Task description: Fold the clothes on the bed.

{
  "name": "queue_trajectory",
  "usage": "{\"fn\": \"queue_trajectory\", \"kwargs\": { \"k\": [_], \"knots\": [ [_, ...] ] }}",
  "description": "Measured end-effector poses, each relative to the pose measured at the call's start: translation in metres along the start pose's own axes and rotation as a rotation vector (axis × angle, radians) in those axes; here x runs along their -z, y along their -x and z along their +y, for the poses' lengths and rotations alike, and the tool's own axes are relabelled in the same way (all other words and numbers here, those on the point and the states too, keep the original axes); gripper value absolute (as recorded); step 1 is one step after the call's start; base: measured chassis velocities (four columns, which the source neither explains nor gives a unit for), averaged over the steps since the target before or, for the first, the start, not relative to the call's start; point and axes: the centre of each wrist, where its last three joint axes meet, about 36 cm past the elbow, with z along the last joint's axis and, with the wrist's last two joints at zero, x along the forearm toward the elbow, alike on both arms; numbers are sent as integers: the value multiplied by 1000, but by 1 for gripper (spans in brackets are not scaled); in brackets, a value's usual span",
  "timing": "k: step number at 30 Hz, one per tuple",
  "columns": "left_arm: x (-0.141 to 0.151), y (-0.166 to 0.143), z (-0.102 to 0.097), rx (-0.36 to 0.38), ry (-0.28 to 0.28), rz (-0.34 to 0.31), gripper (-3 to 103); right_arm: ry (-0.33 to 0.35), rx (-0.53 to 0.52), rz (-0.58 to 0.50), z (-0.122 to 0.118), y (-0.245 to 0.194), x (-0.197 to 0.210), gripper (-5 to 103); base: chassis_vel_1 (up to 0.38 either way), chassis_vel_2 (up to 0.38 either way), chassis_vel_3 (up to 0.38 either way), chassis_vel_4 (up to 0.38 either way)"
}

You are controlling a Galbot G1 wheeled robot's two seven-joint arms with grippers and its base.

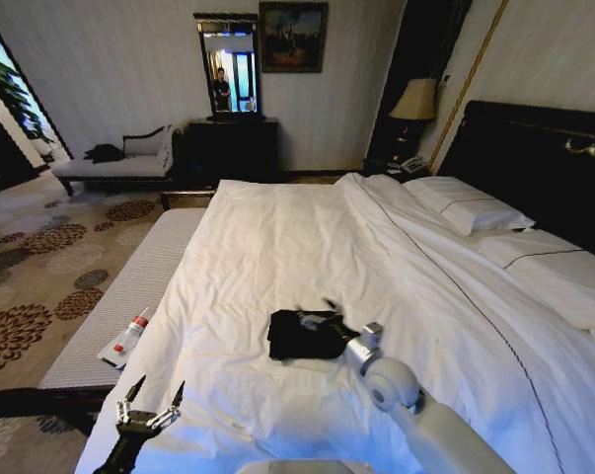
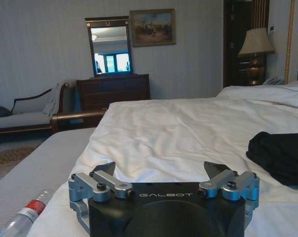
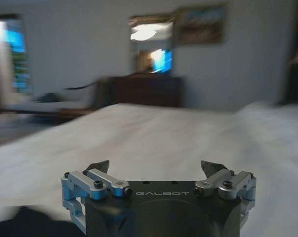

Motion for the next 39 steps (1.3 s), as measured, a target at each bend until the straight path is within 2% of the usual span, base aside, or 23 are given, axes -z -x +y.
{"fn": "queue_trajectory", "kwargs": {
  "k": [1,2,4,7,8,10,13,16,18,22,27,39],
  "knots": [
    [0,0,0,0,0,0,100,-12,-51,-12,-13,-7,-4,100,0,0,0,0],
    [0,0,0,0,0,0,100,-12,-51,-12,-13,-7,-4,100,0,0,0,0],
    [0,0,0,0,0,0,100,1,-180,-49,-38,-31,-15,100,0,0,0,0],
    [0,0,0,0,0,0,100,9,-217,-64,-44,-42,-19,100,0,0,0,0],
    [0,0,0,0,0,0,100,6,-283,-91,-53,-62,-24,100,0,0,0,0],
    [0,0,0,0,0,0,100,-42,-375,-120,-62,-94,-26,100,0,0,0,0],
    [0,0,0,0,0,0,100,-64,-409,-132,-63,-117,-28,100,0,0,0,0],
    [0,0,0,0,0,0,100,-78,-412,-134,-62,-138,-30,100,0,0,0,0],
    [0,0,0,0,0,0,100,-116,-384,-134,-56,-159,-37,100,0,0,0,0],
    [0,0,0,0,0,0,100,-135,-349,-123,-46,-172,-45,100,0,0,0,0],
    [0,0,0,0,0,0,100,-131,-330,-115,-36,-176,-54,100,0,0,0,0],
    [0,0,0,0,0,0,100,-122,-333,-118,-34,-174,-58,100,0,0,0,0]
  ]
}}
